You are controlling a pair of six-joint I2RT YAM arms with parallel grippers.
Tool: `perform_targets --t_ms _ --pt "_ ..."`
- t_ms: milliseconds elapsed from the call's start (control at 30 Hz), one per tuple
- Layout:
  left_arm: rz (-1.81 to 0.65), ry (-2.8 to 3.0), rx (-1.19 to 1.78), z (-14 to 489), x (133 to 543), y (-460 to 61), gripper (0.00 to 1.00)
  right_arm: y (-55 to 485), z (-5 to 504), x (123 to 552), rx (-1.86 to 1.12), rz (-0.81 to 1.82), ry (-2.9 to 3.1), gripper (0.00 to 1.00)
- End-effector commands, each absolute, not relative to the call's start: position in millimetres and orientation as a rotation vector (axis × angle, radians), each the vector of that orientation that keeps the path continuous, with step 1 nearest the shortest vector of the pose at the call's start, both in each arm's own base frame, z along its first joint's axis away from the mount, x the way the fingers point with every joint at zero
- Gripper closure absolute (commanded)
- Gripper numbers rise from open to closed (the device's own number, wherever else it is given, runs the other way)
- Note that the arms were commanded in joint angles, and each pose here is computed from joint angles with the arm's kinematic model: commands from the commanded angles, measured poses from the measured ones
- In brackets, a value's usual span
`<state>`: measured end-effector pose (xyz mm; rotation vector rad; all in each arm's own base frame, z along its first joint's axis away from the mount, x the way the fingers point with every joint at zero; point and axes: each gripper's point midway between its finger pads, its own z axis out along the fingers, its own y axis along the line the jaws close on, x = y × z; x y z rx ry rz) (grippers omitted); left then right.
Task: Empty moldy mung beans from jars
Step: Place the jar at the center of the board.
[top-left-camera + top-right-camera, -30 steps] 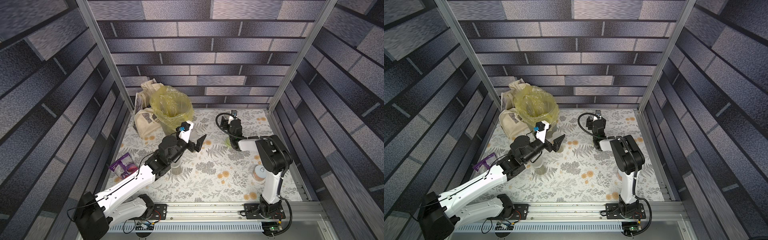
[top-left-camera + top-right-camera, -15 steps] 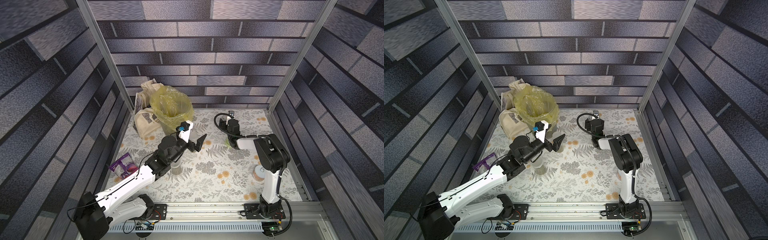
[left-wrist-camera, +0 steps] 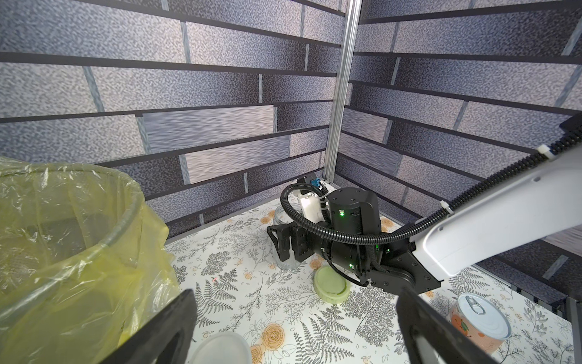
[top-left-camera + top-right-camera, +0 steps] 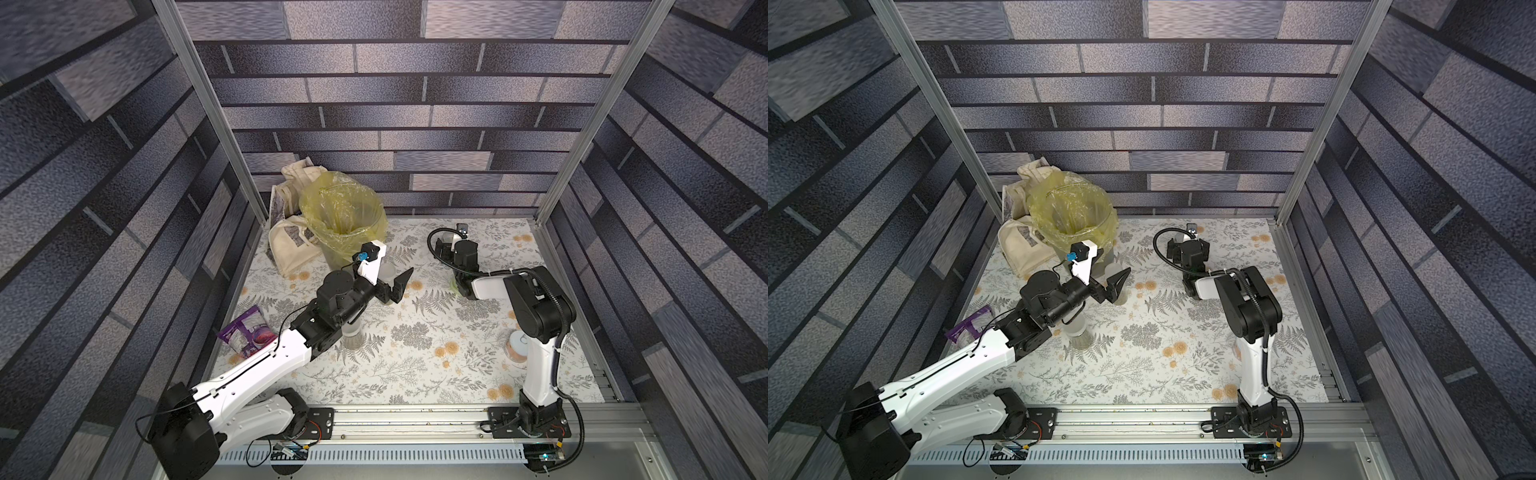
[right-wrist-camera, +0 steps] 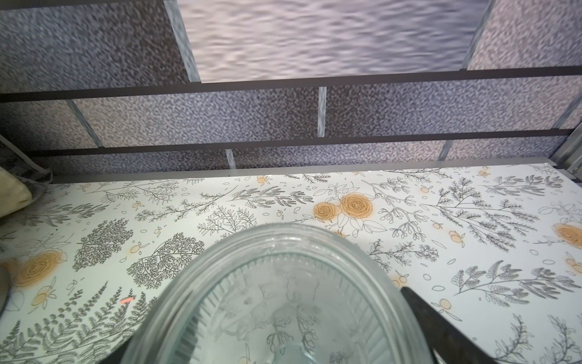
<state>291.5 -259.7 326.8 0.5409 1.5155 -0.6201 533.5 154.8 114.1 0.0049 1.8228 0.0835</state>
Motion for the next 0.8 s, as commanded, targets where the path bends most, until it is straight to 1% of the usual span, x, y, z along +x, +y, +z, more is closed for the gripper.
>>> perform_targets --t_ms 0,333,533,633,767 --pt "-0.639 1.520 0.529 326 293 -260 0.00 151 141 527 0.034 0.116 1.746 0.00" --pt "-0.616 1.555 0.521 322 296 -256 0.00 150 165 506 0.019 0.140 1.718 0.00" --pt "-0.540 1.712 0.592 296 296 -252 0.00 159 184 500 -0.064 0.120 1.712 0.00" --pt "-0.519 1.765 0.609 285 294 -250 0.00 162 198 490 -0.062 0.147 1.676 0.00" --pt "-0.470 1.828 0.551 273 302 -241 0.00 177 223 470 -0.100 0.125 1.611 0.00"
